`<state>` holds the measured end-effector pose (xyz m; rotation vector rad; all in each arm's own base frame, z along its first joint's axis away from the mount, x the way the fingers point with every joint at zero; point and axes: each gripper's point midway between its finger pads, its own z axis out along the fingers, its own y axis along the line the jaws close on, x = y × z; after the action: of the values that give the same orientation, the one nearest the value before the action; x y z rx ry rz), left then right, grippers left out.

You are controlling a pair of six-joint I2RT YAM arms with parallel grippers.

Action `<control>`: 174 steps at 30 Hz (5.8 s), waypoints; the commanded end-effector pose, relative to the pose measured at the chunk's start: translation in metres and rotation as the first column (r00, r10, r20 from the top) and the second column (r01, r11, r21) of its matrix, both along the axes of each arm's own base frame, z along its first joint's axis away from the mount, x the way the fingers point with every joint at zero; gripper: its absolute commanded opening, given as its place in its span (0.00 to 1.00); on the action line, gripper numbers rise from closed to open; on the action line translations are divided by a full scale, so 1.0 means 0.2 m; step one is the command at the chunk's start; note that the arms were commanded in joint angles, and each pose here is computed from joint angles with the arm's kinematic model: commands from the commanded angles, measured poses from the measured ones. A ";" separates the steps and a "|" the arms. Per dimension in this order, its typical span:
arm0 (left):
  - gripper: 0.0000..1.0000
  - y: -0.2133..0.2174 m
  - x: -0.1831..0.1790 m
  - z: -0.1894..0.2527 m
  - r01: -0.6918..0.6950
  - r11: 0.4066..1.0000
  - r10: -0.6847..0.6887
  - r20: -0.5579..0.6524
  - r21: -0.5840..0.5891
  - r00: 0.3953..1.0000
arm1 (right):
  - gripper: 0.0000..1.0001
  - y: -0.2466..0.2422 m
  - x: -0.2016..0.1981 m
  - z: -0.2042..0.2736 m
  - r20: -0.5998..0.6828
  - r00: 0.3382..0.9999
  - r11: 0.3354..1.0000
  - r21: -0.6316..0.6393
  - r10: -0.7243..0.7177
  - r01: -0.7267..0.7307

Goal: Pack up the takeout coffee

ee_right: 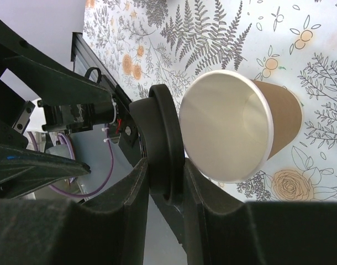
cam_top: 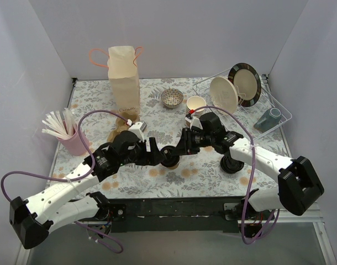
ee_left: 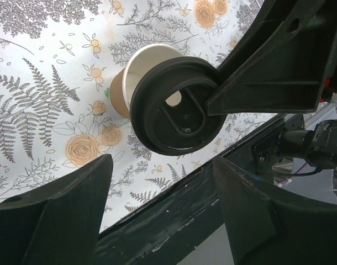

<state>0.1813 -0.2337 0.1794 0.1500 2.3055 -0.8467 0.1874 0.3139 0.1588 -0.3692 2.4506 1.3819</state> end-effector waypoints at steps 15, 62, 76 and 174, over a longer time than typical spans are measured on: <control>0.64 -0.05 0.00 -0.11 0.042 0.999 -0.042 -0.041 0.010 0.998 | 0.29 0.00 0.09 0.03 -0.006 1.000 1.000 -0.002 -0.009 0.009; 0.57 -0.16 0.08 -0.19 0.111 0.992 -0.108 -0.045 0.054 0.993 | 0.60 -0.20 0.18 0.04 0.019 0.995 0.987 -0.126 -0.103 0.104; 0.61 -0.19 0.12 -0.22 0.090 0.993 -0.084 -0.078 0.074 0.993 | 0.67 -0.16 0.11 -0.05 -0.044 0.997 0.995 -0.088 -0.058 0.054; 0.48 -0.03 0.17 -0.35 0.004 0.999 -0.013 -0.197 -0.050 0.980 | 0.28 -0.26 0.07 -0.48 -0.054 0.997 0.963 -0.261 0.051 -0.063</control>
<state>0.2107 -0.2376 0.1066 0.0494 2.4862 -0.9588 0.2058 0.2856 0.1072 -0.4873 2.5450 1.3211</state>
